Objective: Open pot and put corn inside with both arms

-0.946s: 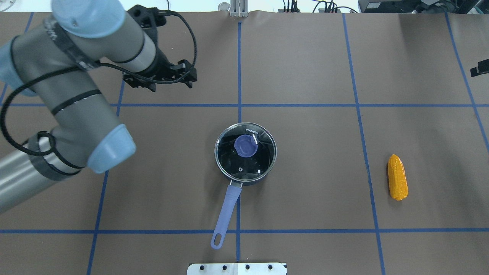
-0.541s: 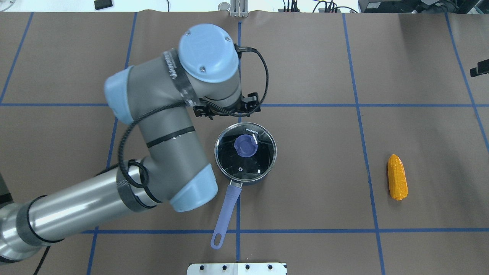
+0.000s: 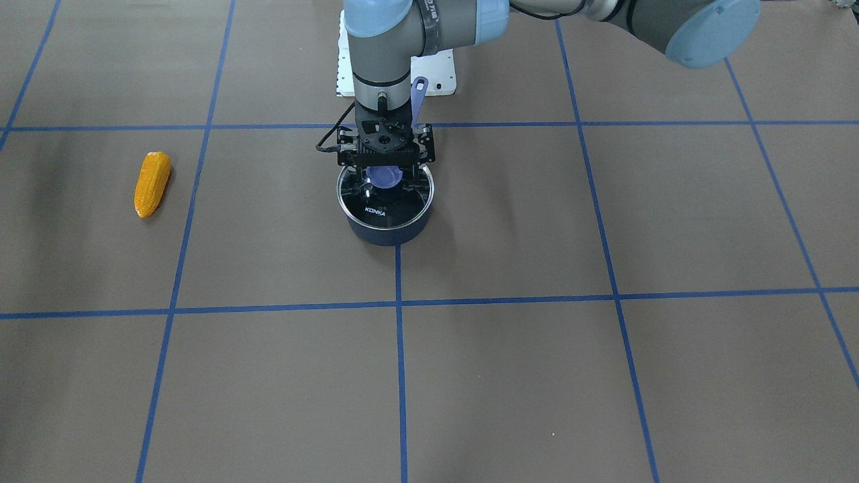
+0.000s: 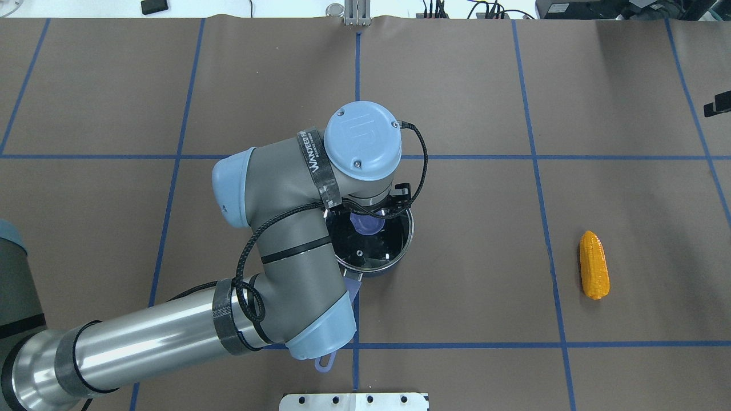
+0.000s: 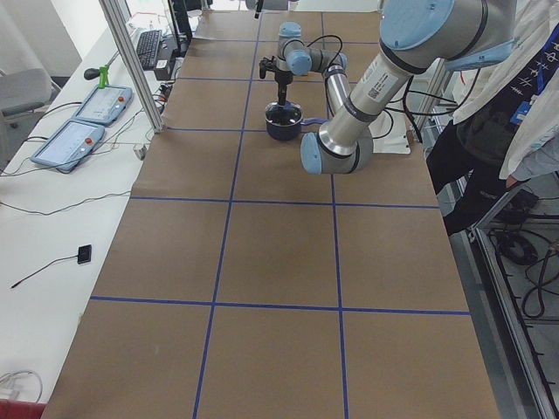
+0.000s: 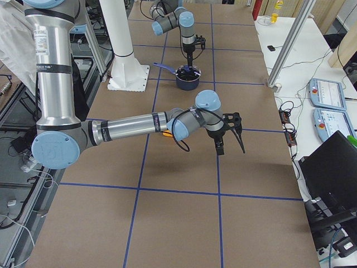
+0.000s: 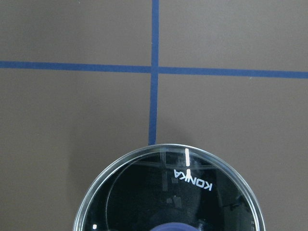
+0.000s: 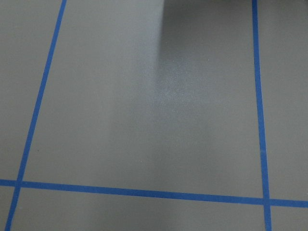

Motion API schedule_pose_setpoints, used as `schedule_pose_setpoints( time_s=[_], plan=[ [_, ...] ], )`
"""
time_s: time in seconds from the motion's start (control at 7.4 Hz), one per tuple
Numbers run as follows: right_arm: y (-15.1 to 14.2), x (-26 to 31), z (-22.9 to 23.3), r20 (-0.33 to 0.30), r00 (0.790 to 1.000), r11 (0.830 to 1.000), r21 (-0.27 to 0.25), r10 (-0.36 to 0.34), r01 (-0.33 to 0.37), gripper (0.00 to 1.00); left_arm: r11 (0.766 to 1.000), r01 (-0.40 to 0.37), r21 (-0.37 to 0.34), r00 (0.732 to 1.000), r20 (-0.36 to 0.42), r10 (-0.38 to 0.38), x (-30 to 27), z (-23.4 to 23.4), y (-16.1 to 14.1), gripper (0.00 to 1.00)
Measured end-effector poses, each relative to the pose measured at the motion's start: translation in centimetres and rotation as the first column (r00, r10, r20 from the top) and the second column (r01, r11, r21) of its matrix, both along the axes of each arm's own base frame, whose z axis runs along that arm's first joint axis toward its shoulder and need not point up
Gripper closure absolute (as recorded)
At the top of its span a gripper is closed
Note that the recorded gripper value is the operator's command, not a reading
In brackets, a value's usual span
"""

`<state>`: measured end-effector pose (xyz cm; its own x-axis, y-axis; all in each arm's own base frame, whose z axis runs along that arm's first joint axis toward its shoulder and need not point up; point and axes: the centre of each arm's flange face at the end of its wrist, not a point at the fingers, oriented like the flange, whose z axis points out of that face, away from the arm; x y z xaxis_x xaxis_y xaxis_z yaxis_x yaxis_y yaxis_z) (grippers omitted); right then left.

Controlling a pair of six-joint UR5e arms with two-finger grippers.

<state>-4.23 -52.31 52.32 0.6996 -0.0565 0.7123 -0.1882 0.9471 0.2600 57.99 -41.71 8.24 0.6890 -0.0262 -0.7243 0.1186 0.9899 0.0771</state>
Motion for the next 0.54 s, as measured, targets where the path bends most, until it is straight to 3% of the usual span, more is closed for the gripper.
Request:
schedule_pose_setpoints(
  time_s=[0.54],
  plan=[
    [0.05, -0.15, 0.26, -0.001, 1.000, 1.000, -0.005, -0.003, 0.003, 0.00, 1.000, -0.013, -0.005, 1.000, -0.002, 0.013, 0.86, 0.35, 0.97, 0.02]
  ],
)
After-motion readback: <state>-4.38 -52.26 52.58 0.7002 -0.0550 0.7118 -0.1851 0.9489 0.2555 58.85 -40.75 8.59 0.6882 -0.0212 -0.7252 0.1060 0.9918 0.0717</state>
